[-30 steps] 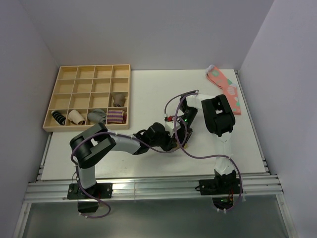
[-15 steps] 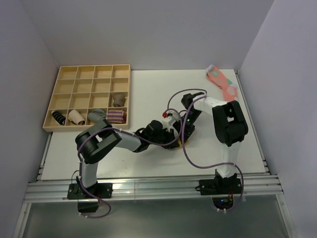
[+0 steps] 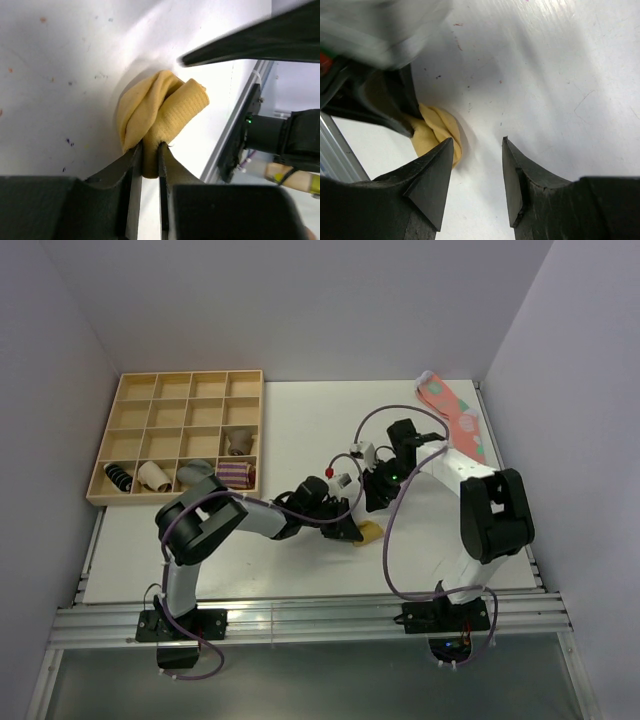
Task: Roll the socks
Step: Adjust the sock at the center of the board.
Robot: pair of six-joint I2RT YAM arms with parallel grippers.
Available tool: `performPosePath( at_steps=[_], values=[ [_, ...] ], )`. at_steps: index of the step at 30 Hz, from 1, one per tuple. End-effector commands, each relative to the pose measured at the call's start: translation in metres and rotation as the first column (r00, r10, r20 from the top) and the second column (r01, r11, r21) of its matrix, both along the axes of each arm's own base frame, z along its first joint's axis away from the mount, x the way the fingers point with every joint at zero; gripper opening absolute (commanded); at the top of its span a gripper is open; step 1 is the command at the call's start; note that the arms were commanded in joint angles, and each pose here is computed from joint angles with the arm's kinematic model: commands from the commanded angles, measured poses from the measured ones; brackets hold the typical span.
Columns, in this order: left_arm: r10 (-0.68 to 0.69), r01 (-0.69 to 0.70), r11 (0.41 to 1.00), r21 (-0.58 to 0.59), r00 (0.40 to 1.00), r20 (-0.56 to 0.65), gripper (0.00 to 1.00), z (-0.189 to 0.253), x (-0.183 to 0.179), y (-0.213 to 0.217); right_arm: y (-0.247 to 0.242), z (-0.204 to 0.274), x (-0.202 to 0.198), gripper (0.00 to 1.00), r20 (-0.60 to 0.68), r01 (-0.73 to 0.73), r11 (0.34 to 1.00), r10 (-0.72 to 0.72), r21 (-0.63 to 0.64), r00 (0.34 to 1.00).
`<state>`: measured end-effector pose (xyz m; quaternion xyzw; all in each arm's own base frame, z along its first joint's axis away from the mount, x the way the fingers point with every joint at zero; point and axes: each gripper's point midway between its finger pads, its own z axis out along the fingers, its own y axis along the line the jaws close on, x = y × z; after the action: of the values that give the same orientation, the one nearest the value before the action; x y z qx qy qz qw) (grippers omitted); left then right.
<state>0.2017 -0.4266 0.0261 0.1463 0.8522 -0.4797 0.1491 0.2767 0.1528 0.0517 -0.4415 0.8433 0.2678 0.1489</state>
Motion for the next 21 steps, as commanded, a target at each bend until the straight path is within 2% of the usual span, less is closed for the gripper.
performPosePath(
  at_steps=[1,6,9,15,21],
  values=[
    [0.012,0.037,0.978,0.206,0.973,-0.232,0.00,-0.056,-0.036,0.042,0.004,0.021,0.014,0.51,0.154,-0.037,0.996,0.024,0.079,0.988],
    [0.011,0.053,0.972,0.229,0.963,-0.269,0.00,-0.057,-0.034,0.050,-0.007,0.028,0.007,0.51,0.163,-0.051,0.990,0.029,0.131,0.986],
    [0.015,0.057,0.969,0.239,0.958,-0.288,0.00,-0.056,-0.032,0.055,-0.010,0.028,-0.008,0.51,0.218,-0.120,0.984,0.090,0.129,0.972],
    [0.001,0.079,0.962,0.260,0.956,-0.293,0.00,-0.052,-0.026,0.058,-0.014,0.028,-0.031,0.53,0.341,-0.228,0.969,0.185,0.091,0.921],
    [-0.011,0.089,0.961,0.263,0.958,-0.287,0.00,-0.047,-0.018,0.053,-0.013,0.025,-0.045,0.55,0.373,-0.276,0.959,0.232,0.067,0.898]
  ],
)
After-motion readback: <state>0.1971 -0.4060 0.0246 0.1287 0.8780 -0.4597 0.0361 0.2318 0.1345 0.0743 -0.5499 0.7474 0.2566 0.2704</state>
